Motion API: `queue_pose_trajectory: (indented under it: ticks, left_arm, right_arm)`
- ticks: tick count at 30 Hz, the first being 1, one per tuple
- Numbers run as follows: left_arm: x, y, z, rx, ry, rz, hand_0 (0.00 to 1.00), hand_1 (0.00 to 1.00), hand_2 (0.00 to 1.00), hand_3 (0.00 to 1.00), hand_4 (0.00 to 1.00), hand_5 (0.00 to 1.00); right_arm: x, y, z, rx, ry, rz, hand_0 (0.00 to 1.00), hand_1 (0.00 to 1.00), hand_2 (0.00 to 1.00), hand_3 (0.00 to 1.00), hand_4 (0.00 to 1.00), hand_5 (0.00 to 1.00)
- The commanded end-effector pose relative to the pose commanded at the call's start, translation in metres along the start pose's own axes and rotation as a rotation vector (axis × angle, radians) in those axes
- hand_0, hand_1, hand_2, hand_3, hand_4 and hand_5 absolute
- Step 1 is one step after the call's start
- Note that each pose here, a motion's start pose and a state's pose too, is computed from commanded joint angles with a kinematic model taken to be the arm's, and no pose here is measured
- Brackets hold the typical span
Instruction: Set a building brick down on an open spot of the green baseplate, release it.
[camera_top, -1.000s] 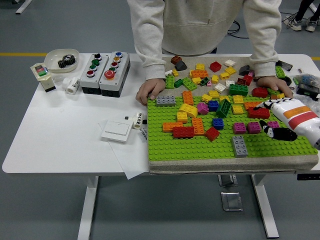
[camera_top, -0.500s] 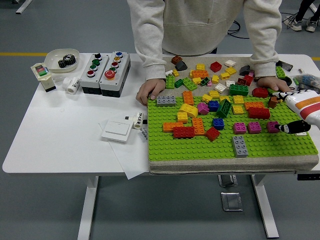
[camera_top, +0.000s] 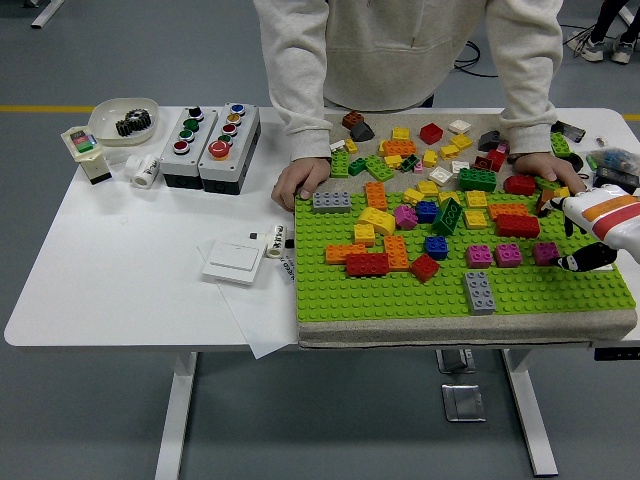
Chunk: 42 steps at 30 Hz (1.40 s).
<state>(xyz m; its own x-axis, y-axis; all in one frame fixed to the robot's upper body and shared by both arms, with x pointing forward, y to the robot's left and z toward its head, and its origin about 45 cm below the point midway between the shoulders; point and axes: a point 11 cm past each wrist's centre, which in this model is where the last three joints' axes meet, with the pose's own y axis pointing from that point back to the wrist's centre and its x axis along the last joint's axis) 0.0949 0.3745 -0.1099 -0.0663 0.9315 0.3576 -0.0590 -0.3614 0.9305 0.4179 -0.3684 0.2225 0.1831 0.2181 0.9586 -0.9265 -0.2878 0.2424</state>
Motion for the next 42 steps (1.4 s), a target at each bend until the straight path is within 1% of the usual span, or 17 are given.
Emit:
queue_pose_trajectory:
  ticks: [4, 5, 10, 11, 16, 17, 22, 23, 28, 29, 40, 41, 42]
  left_arm:
    - [0.0, 0.0, 0.0, 0.0, 0.001, 0.0, 0.608, 0.681, 0.642, 0.546, 0.558, 0.597]
    - [0.0, 0.0, 0.0, 0.0, 0.0, 0.0, 0.608, 0.68, 0.642, 0.546, 0.559, 0.598]
    - [0.0, 0.0, 0.002, -0.003, 0.0, -0.001, 0.608, 0.68, 0.642, 0.546, 0.559, 0.598]
    - [0.0, 0.0, 0.002, -0.003, 0.0, -0.001, 0.607, 0.681, 0.642, 0.545, 0.558, 0.599]
    - [0.0, 0.001, 0.003, -0.005, 0.001, -0.001, 0.607, 0.681, 0.642, 0.545, 0.558, 0.599]
    - [0.0, 0.001, 0.004, -0.006, 0.001, -0.002, 0.607, 0.68, 0.642, 0.546, 0.558, 0.599]
    - [-0.001, 0.001, 0.005, -0.007, 0.0, -0.002, 0.607, 0.68, 0.642, 0.546, 0.558, 0.599]
    - [-0.001, 0.001, 0.005, -0.007, 0.0, -0.003, 0.607, 0.682, 0.642, 0.546, 0.558, 0.599]
    - [-0.001, 0.001, 0.006, -0.008, -0.003, -0.003, 0.607, 0.682, 0.642, 0.546, 0.558, 0.599]
    - [-0.001, 0.001, 0.006, -0.009, -0.003, -0.003, 0.608, 0.682, 0.643, 0.546, 0.558, 0.599]
    - [-0.001, 0.001, 0.006, -0.008, -0.011, -0.002, 0.608, 0.682, 0.642, 0.546, 0.558, 0.599]
    - [-0.001, 0.001, 0.006, -0.008, -0.011, -0.002, 0.608, 0.682, 0.643, 0.546, 0.558, 0.599]
    - [-0.001, 0.001, 0.006, -0.008, -0.011, -0.001, 0.608, 0.682, 0.643, 0.546, 0.558, 0.599]
  right_arm:
    - [-0.004, -0.003, 0.001, -0.001, 0.016, -0.017, 0.37, 0.31, 0.377, 0.633, 0.833, 0.295]
    - [-0.005, -0.003, 0.002, -0.002, 0.016, -0.019, 0.369, 0.299, 0.362, 0.604, 0.812, 0.294]
    - [-0.01, -0.007, 0.003, -0.006, 0.02, -0.039, 0.369, 0.299, 0.362, 0.604, 0.812, 0.294]
    - [-0.011, -0.007, 0.003, -0.006, 0.02, -0.043, 0.368, 0.294, 0.35, 0.61, 0.783, 0.297]
    - [-0.014, -0.009, 0.004, -0.013, 0.014, -0.048, 0.368, 0.294, 0.35, 0.61, 0.783, 0.297]
    - [-0.015, -0.01, 0.003, -0.013, 0.013, -0.051, 0.366, 0.292, 0.353, 0.624, 0.776, 0.296]
    - [-0.019, -0.012, 0.004, -0.021, 0.013, -0.063, 0.366, 0.292, 0.353, 0.624, 0.776, 0.296]
    - [-0.02, -0.013, 0.004, -0.023, 0.012, -0.066, 0.366, 0.291, 0.353, 0.642, 0.762, 0.293]
    - [-0.023, -0.014, 0.004, -0.025, 0.01, -0.079, 0.366, 0.291, 0.353, 0.642, 0.762, 0.293]
    - [-0.024, -0.014, 0.004, -0.025, 0.012, -0.082, 0.368, 0.291, 0.354, 0.66, 0.749, 0.288]
    - [-0.029, -0.016, 0.003, -0.031, 0.007, -0.09, 0.368, 0.29, 0.355, 0.671, 0.746, 0.291]
    - [-0.029, -0.016, 0.003, -0.031, 0.006, -0.09, 0.364, 0.288, 0.35, 0.63, 0.712, 0.284]
    - [-0.029, -0.015, 0.004, -0.032, 0.004, -0.088, 0.364, 0.288, 0.35, 0.63, 0.712, 0.284]
